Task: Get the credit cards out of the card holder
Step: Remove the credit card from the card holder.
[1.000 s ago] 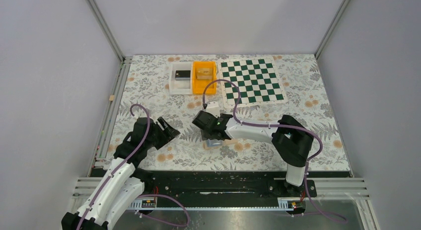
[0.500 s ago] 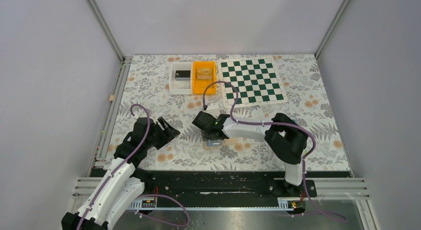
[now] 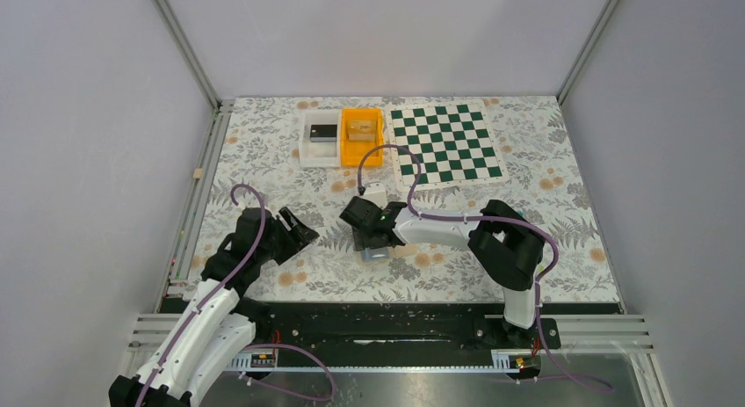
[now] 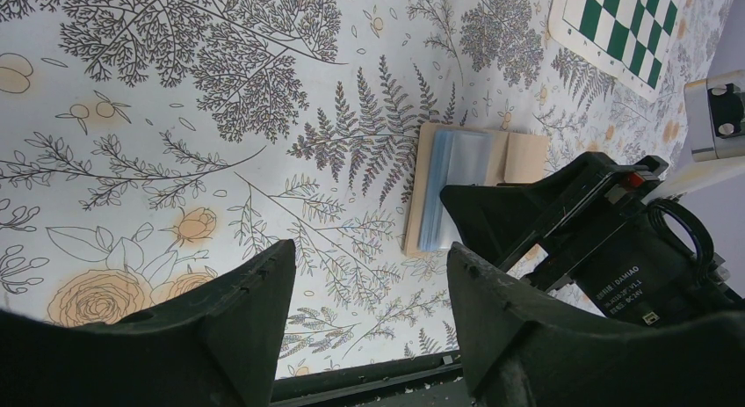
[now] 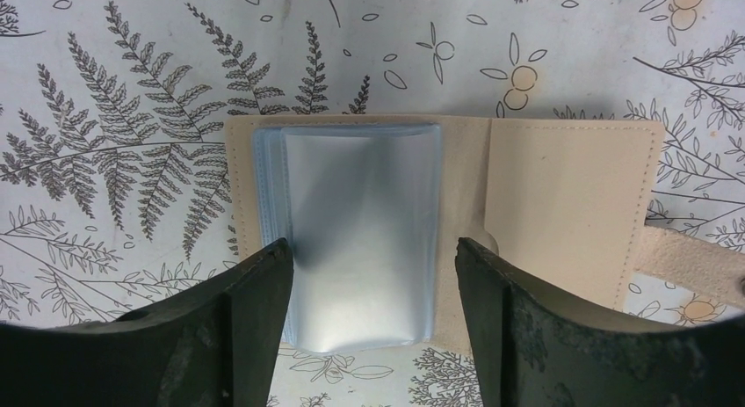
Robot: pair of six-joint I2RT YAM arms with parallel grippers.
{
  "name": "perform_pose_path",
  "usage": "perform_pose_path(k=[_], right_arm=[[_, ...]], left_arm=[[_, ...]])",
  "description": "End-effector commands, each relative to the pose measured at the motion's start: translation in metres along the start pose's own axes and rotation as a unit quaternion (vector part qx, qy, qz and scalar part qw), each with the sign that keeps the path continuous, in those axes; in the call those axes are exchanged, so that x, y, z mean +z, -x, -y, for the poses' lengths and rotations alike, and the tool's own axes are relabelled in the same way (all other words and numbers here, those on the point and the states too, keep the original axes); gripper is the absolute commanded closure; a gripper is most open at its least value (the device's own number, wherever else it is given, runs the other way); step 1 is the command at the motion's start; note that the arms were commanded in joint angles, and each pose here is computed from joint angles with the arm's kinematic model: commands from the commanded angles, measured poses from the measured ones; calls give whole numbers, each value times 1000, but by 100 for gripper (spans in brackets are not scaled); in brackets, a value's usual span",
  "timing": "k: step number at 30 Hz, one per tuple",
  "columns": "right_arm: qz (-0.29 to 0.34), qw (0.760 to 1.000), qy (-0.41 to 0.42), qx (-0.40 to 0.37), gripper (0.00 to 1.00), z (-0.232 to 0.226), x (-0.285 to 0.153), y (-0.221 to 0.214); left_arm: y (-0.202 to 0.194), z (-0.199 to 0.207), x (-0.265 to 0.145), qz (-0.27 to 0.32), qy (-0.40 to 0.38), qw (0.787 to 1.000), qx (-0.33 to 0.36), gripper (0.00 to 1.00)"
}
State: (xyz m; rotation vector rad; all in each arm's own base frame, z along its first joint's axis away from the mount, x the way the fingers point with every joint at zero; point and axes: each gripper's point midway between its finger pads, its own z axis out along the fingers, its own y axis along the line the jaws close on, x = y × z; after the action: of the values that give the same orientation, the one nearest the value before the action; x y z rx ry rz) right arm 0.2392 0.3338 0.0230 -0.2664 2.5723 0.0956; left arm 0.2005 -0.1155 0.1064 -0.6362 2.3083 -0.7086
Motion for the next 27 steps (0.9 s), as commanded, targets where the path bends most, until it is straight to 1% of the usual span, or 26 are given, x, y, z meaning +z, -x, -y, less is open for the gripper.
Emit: perform_pose_path(k=[1, 9, 14, 21, 27], right_arm=[[10, 999, 25, 18, 25, -7, -17, 14], [16, 999, 34, 18, 21, -10, -22, 20], [21, 999, 41, 17, 23, -12, -24, 23], [4, 999, 49, 11, 24, -20, -16, 15], [-8, 1000, 30, 0, 24, -15, -3, 6]], left_arm=[[2, 7, 2, 4, -19, 1000, 1, 37], [2, 7, 1, 6, -19, 1000, 0, 37], [2, 6, 1, 7, -18, 1000, 0, 37], [1, 4, 2, 6, -15, 1000, -1, 37], [1, 4, 2, 5, -13, 1000, -2, 37]])
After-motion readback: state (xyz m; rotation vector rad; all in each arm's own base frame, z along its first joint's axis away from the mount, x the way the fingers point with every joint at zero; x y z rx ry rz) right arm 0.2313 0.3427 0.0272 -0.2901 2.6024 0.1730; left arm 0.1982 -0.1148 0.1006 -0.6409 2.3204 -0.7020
